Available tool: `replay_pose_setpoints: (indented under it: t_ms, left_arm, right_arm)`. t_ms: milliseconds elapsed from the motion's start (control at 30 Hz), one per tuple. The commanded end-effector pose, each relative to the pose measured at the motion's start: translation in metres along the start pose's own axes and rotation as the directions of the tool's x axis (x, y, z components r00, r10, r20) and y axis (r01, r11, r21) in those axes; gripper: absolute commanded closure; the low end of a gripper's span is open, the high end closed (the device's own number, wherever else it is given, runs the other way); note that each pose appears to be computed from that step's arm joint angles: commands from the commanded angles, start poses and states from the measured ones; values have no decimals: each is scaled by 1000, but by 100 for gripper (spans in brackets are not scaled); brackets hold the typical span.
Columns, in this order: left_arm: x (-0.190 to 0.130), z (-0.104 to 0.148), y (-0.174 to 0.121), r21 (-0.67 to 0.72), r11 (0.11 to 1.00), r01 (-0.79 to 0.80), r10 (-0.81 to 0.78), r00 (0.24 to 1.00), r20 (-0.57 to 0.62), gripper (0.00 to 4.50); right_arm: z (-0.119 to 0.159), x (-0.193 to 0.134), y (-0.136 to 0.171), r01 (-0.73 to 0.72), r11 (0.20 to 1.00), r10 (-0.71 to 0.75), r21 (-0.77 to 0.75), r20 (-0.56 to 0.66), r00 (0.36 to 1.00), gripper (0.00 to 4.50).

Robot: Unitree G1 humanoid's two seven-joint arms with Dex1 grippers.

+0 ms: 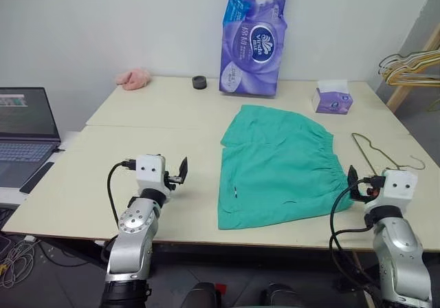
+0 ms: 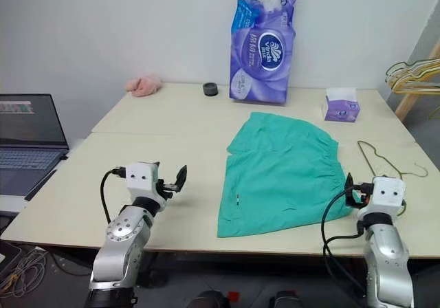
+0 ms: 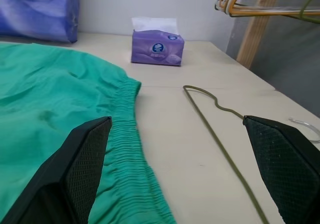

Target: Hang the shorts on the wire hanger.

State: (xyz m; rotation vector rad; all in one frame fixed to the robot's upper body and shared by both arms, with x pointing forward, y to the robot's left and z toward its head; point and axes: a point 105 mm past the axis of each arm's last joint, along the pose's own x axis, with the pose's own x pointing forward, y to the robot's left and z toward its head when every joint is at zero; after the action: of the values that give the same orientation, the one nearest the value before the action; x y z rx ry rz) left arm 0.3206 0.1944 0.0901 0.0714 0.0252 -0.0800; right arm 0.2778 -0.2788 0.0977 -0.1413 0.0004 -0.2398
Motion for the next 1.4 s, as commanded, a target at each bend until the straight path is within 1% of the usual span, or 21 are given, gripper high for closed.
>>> replay_pose_setpoints:
  t_ms: [33,300,433,533,633,767,900,1167,1400]
  left_arm:
    - [-1,12,-8,0,998,60,-60,997,45,53]
    - [-4,12,-9,6,998,63,-64,997,37,53]
    - [-5,19,-11,8,994,106,-107,991,85,53]
    - [-4,21,-13,14,991,136,-137,987,90,53]
    - [-3,23,-21,18,981,192,-193,976,96,53]
    - [-4,27,-39,24,955,297,-298,947,121,53]
    - [-5,28,-49,25,934,358,-358,925,128,53]
    - [-1,30,-53,33,922,387,-388,912,135,53]
    - [-2,31,-54,21,912,410,-409,902,139,53]
  right_arm:
    - [14,3,-2,0,1000,0,3,54,999,2]
    - [9,2,0,-11,1000,11,6,43,999,2]
    - [8,1,-7,27,1000,-28,12,28,999,2]
    - [7,0,-9,32,999,-32,33,20,999,2]
    - [7,-2,-9,26,999,-26,33,15,1000,2]
    - [8,-5,-4,2,1000,-3,31,24,1000,2]
    - [7,-7,-6,9,999,-10,39,23,1000,2]
    - [3,-9,-9,22,1000,-22,20,7,1000,2]
    - [2,-9,-6,6,1000,-6,10,7,1000,2]
